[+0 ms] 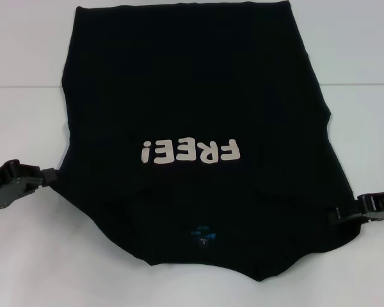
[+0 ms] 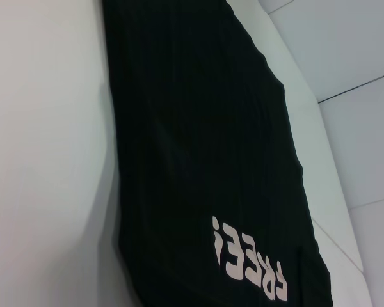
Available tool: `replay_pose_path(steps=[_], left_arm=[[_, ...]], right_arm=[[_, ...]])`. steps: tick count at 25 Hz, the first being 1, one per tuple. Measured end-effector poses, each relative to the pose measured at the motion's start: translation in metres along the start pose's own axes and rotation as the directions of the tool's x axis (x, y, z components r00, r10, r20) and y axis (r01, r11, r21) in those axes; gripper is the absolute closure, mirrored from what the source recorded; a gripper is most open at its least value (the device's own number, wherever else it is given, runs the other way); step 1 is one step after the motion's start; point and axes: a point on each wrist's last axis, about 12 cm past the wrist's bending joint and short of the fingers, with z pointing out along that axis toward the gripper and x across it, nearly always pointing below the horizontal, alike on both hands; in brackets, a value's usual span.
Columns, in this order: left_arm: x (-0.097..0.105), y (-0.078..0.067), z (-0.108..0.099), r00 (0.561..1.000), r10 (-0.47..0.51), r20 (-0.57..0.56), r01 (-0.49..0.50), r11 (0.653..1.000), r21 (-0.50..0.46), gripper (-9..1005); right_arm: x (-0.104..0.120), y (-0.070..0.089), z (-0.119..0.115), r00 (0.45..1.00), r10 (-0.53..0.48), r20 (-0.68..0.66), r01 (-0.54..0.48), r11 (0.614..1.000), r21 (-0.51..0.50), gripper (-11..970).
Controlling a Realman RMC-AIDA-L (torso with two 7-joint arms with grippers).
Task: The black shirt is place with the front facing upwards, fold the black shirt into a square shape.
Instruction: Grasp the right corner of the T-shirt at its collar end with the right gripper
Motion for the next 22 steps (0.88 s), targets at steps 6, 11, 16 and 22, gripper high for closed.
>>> replay_pose_path(steps=[6, 11, 16, 22], left_arm=[[-0.0004, -0.0003, 0.0002, 1.000, 0.001, 0.001, -0.001, 1.000, 0.001, 967], [-0.0009, -0.0002, -0.0004, 1.000, -0.002, 0.006, 0.002, 1.000, 0.002, 967], [-0.0011, -0.0001, -0.0009, 1.000, -0.004, 0.011, 0.004, 1.000, 0.004, 969], [-0.0018, -0.0004, -0.0012, 1.000, -0.002, 0.013, 0.002, 1.000, 0.003, 968]], right_arm=[[-0.0021, 0.0020, -0.0002, 1.000, -0.007, -0.004, 0.007, 1.000, -0.001, 414], [-0.0024, 0.0016, -0.0019, 1.000, -0.009, -0.012, 0.009, 1.000, 0.000, 526], [-0.0007, -0.0007, -0.0019, 1.000, -0.006, -0.024, 0.006, 1.000, 0.008, 639], [-0.0007, -0.0004, -0.0022, 1.000, -0.008, -0.024, 0.008, 1.000, 0.014, 854]])
